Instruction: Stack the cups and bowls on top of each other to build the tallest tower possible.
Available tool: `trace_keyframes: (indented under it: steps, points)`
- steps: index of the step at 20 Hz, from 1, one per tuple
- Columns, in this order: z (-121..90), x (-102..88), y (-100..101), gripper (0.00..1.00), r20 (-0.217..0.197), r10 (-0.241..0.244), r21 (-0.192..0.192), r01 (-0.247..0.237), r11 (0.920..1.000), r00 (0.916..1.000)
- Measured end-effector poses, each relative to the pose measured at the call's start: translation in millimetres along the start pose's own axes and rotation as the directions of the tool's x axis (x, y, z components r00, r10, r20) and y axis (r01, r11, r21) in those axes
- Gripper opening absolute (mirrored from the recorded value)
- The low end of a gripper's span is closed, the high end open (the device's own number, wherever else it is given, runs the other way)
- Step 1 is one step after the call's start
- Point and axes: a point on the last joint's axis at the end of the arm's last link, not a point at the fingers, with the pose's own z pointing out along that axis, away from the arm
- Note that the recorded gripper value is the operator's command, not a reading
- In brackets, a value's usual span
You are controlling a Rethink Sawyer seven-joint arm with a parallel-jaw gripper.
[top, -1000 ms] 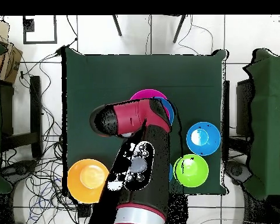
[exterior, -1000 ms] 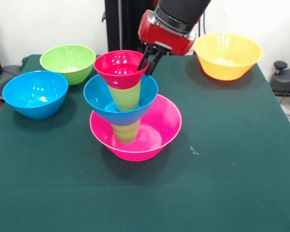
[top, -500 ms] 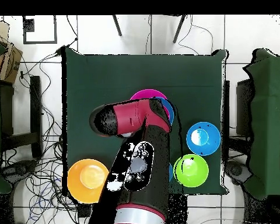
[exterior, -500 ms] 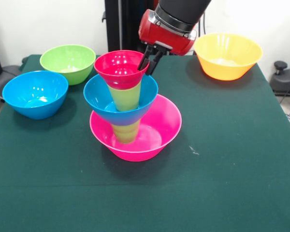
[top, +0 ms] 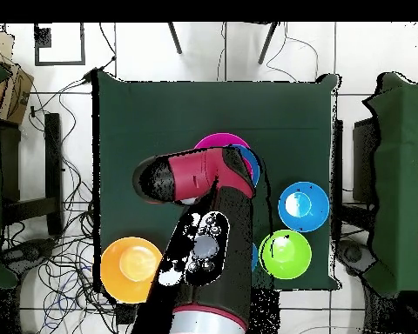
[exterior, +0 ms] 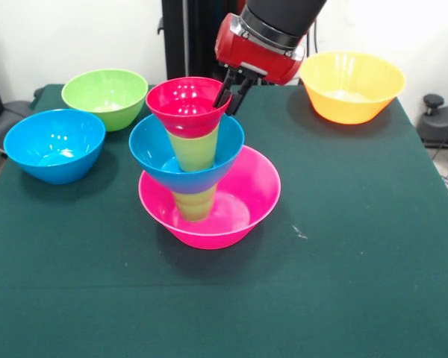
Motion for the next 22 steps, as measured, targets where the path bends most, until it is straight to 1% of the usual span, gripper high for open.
trace_keyframes:
  steps: [12, 22]
  points:
    - [-4, -1.6, -2, 0.0, 0.007, 0.003, 0.0, -0.003, 1.0, 1.0]
    - [-13, -3.8, -6, 0.0, 0.021, 0.01, -0.001, -0.01, 0.9999, 0.9997]
